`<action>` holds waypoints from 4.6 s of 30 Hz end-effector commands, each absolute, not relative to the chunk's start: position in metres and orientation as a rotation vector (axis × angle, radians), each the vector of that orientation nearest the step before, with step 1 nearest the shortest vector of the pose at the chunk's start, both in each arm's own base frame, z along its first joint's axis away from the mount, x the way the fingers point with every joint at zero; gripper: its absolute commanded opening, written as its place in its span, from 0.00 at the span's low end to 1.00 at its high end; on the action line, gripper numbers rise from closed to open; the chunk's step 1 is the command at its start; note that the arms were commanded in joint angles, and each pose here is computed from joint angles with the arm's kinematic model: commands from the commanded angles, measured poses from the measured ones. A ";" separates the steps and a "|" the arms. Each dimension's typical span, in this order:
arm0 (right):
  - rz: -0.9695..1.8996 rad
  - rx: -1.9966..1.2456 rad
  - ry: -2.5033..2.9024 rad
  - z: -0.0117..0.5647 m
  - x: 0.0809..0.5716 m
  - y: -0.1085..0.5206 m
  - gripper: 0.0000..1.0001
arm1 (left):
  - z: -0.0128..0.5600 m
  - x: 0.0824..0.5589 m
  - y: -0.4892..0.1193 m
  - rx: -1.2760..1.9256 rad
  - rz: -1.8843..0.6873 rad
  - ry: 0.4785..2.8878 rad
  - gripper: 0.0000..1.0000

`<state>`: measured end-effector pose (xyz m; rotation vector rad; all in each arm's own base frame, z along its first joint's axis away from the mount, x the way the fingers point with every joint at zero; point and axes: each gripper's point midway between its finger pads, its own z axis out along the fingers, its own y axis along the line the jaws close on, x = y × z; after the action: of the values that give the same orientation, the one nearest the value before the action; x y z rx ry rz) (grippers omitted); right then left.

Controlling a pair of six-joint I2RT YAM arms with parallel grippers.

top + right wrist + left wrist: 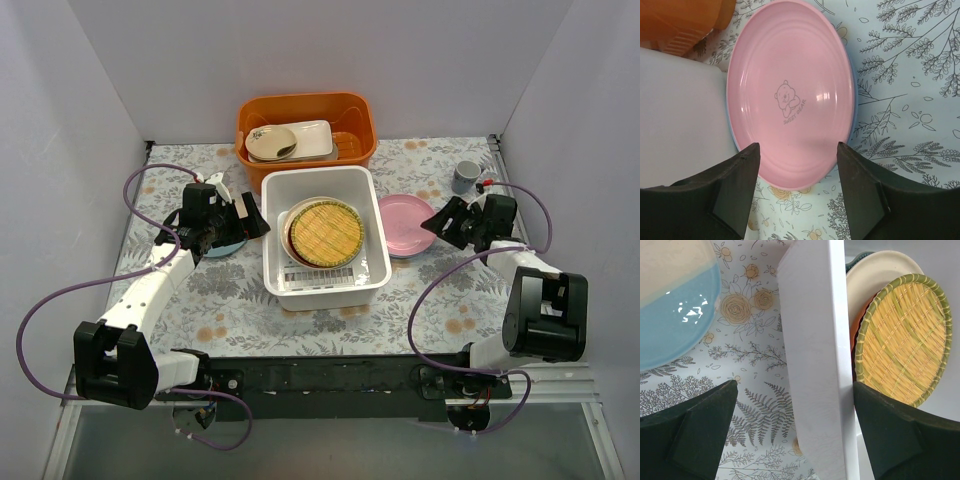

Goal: Place the plates into the plastic bin on the countertop
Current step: Pick up the plate at the center of the board.

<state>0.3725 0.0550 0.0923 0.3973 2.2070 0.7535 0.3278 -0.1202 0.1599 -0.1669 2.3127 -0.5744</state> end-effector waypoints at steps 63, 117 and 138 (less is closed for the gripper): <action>0.597 0.433 2.220 0.078 0.372 0.025 0.22 | 0.150 0.324 -0.113 -0.173 -0.536 2.342 0.98; 0.855 0.470 1.902 0.147 0.356 0.004 0.01 | 0.159 0.322 -0.119 -0.144 -0.581 2.310 0.98; 0.873 0.372 1.824 0.205 0.352 0.013 0.01 | 0.161 0.322 -0.119 -0.147 -0.582 2.303 0.98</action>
<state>0.3469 0.0088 0.1576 0.4739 1.9098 0.8531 0.3261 -0.1226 0.1570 -0.1591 2.3176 -0.5926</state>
